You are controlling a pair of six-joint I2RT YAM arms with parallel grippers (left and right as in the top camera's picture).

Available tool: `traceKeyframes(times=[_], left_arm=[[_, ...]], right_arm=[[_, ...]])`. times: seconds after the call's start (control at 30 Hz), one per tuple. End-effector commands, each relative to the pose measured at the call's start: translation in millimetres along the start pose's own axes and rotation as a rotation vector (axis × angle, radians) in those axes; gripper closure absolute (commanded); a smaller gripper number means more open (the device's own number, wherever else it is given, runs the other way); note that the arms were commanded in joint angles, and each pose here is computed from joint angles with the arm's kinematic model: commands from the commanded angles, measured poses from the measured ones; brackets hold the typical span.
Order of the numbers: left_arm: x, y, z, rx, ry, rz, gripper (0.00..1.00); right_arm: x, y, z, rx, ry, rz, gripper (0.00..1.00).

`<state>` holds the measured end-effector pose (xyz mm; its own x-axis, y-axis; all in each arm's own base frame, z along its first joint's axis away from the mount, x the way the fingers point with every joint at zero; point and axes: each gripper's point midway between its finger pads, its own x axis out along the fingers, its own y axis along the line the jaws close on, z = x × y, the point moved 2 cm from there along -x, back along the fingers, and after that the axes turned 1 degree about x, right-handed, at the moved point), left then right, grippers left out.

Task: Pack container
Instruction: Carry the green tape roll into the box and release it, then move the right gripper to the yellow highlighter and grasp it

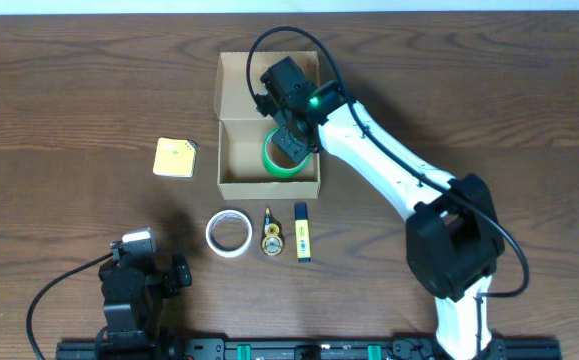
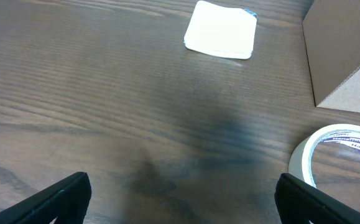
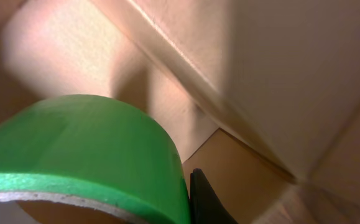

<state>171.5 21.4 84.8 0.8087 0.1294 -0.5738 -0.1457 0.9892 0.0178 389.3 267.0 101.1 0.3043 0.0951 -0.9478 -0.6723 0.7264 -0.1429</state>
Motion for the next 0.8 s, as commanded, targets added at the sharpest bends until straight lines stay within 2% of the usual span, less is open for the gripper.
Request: traceKeyframes(times=[0.0, 0.03, 0.2, 0.5, 0.6, 0.67, 0.7, 0.77], left_arm=[[2, 2, -3, 0.009, 0.005, 0.013, 0.05], [2, 2, -3, 0.009, 0.005, 0.013, 0.05], [2, 2, -3, 0.009, 0.005, 0.013, 0.05], [2, 2, -3, 0.009, 0.005, 0.013, 0.05], [2, 2, -3, 0.009, 0.005, 0.013, 0.05], [2, 2, -3, 0.009, 0.005, 0.013, 0.05], [2, 2, -3, 0.009, 0.005, 0.013, 0.05], [2, 2, -3, 0.009, 0.005, 0.013, 0.05]], right_arm=[[10, 1, 1, -0.017, 0.01, -0.002, 0.83], [10, 1, 2, -0.018, 0.006, -0.003, 0.73], [10, 1, 5, -0.016, -0.004, -0.004, 0.58], [0, 6, 28, -0.018, -0.108, 0.002, 0.57], [-34, 10, 49, -0.024, -0.21, 0.009, 0.57], [-69, 6, 61, 0.011, -0.276, -0.014, 0.54], [-81, 3, 62, 0.038, -0.293, -0.03, 0.5], [-110, -5, 61, 0.111, -0.333, -0.055, 0.31]])
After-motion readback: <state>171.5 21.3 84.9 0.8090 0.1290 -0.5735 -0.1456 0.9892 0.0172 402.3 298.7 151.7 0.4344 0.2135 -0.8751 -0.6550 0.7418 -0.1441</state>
